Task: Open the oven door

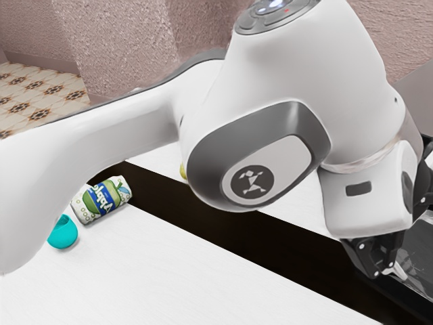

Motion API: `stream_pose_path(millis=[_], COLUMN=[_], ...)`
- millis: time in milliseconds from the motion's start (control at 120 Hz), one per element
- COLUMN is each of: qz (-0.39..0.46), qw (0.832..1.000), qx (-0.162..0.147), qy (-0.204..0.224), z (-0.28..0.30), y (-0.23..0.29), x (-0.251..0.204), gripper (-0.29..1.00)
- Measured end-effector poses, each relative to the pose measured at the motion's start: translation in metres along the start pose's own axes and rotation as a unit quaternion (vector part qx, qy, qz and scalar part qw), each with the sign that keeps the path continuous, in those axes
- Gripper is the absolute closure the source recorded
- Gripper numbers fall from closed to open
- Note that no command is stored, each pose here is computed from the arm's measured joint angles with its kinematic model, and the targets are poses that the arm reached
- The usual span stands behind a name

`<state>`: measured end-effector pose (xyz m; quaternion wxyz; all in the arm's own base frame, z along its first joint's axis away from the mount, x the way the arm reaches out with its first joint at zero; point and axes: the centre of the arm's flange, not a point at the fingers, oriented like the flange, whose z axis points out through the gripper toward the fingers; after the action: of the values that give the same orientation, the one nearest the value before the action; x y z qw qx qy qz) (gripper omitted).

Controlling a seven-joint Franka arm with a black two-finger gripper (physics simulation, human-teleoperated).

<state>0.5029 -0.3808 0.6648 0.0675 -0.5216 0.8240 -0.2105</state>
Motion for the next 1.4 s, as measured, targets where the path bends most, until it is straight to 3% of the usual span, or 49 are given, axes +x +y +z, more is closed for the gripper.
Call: stream_pose_path(millis=[1000,1050,1075,1100,1117,1133,1158,1175,1192,1225,1258,1292,1325,1367,1400], qz=[0.012,0.026,0.050,0.072,0.124,0.181,0.186,0.138,0.078,-0.060,-0.199,-0.310,-0.392,-0.483,-0.535], qw=[1.000,0.999,0.995,0.987,0.979,0.967,0.951,0.947,0.945,0.943,0.936,0.917,0.895,0.854,0.824], qx=[-0.023,-0.031,-0.033,-0.026,-0.013,0.041,0.171,0.231,0.268,0.269,0.217,0.157,0.097,0.029,-0.021], qy=[0.001,-0.024,-0.078,-0.140,-0.164,-0.176,-0.180,-0.173,-0.174,-0.185,-0.194,-0.194,-0.190,-0.190,-0.188], z=[0.048,0.046,0.030,0.007,-0.016,-0.072,-0.209,-0.291,-0.351,-0.397,-0.378,-0.339,-0.291,-0.238,-0.196], y=[-0.018,0.003,0.050,0.113,0.174,0.236,0.284,0.266,0.237,0.153,0.092,0.067,0.058,0.071,0.085], x=[-0.013,-0.003,0.016,0.040,0.100,0.168,0.208,0.192,0.157,0.040,-0.102,-0.215,-0.300,-0.388,-0.436], gripper=[0.00,-0.03,0.07,0.09,0.08,0.07,0.06,0.05,0.04,0.04,0.04,0.03,0.02,0.02,0.01])
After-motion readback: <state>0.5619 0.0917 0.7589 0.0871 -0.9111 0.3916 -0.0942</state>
